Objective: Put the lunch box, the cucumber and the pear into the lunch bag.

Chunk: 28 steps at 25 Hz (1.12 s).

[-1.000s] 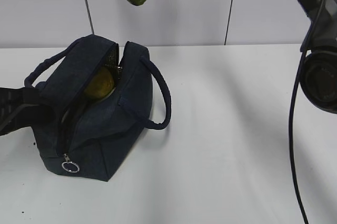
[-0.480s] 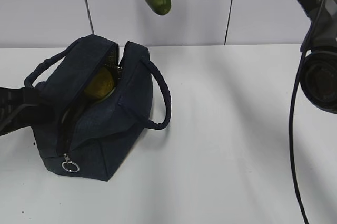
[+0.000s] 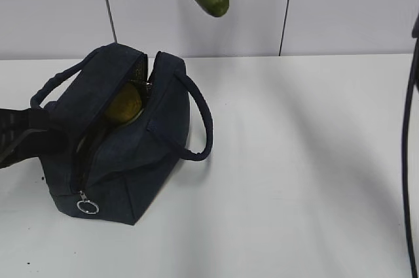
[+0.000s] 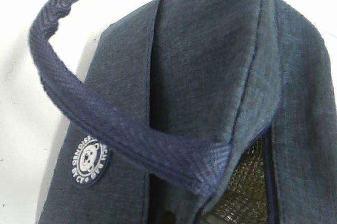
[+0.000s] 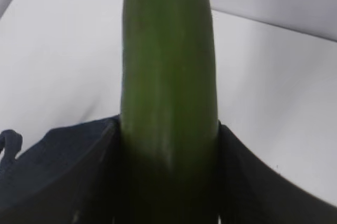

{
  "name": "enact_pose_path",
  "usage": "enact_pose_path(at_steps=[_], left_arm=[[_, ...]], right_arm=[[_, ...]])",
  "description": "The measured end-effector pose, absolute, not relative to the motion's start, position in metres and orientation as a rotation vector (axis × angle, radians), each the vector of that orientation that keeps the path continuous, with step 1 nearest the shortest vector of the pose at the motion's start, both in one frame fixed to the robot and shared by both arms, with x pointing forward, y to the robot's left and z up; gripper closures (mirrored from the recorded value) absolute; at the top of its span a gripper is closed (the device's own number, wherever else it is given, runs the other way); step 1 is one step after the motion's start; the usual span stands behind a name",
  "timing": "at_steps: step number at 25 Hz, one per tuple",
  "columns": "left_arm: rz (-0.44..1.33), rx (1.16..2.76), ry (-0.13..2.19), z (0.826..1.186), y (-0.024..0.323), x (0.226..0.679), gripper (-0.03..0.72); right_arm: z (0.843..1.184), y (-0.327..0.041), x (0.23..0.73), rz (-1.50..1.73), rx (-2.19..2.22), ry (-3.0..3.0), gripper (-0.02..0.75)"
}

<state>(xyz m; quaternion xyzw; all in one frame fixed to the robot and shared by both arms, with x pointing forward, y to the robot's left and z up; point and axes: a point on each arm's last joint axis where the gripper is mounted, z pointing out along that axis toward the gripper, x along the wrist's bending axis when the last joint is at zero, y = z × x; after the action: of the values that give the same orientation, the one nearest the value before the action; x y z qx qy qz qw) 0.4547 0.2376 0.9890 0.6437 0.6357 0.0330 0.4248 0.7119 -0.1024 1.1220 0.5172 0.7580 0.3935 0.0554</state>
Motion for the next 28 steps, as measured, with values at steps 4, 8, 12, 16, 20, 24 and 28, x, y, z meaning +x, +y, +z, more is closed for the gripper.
enact_pose_path(at_steps=[4,8,12,16,20,24,28], left_arm=[[0.082,1.61,1.59,0.989,0.238,0.455,0.707],[0.082,1.61,1.59,0.989,0.238,0.455,0.707],[0.082,1.61,1.59,0.989,0.238,0.455,0.707],[0.082,1.609,1.59,0.989,0.238,0.455,0.707],[0.082,1.609,1.59,0.989,0.238,0.455,0.707],[0.082,1.609,1.59,0.989,0.238,0.455,0.707],[0.08,1.604,1.592,0.989,0.238,0.455,0.707]], right_arm=[[1.115,-0.107,0.7,1.078,1.622,2.381,0.369],[1.111,-0.111,0.677,0.975,1.628,2.476,0.369],[1.103,-0.095,0.649,0.921,1.593,2.61,0.369],[1.082,-0.059,0.623,0.849,1.531,2.766,0.369],[1.063,-0.028,0.609,0.804,1.47,2.866,0.369],[1.054,-0.021,0.609,0.79,1.507,2.87,0.369],[1.056,-0.02,0.615,0.867,1.616,2.764,0.368]])
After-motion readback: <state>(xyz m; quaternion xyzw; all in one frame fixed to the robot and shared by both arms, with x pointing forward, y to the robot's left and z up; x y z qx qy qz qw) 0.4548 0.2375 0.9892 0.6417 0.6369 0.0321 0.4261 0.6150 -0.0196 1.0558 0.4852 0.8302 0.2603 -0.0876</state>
